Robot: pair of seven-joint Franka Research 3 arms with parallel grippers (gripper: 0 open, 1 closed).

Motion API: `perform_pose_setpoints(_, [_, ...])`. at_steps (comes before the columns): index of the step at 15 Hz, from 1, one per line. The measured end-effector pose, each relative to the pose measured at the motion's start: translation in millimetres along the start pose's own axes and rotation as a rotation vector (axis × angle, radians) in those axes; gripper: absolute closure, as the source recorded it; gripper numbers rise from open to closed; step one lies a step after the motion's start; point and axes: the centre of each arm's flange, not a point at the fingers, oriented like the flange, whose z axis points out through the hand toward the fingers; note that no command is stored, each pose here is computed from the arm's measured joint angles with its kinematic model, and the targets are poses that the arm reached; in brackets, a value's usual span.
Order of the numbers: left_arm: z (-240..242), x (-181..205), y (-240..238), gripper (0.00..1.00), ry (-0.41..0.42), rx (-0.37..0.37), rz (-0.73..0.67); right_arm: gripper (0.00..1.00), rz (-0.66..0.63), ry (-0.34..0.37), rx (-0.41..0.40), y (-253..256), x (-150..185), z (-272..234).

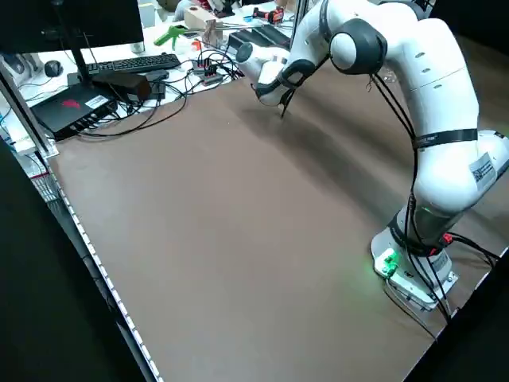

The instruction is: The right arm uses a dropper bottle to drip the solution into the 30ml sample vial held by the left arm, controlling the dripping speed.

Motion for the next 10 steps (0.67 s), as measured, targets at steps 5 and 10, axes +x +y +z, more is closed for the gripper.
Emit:
perform_pose_setpoints(5, [-0.1, -12.9, -1.1, 0.69, 0.0, 0.0, -0.003, 0.94, -0.005, -0.008, -0.026, 2.9, 2.8, 10.3])
perform_pose_setpoints(10, [-1.4, -14.0, -1.9, 0.69, -0.002, 0.003, -0.004, 0.94, -0.006, -0.01, -0.027, 1.9, 2.4, 10.9])
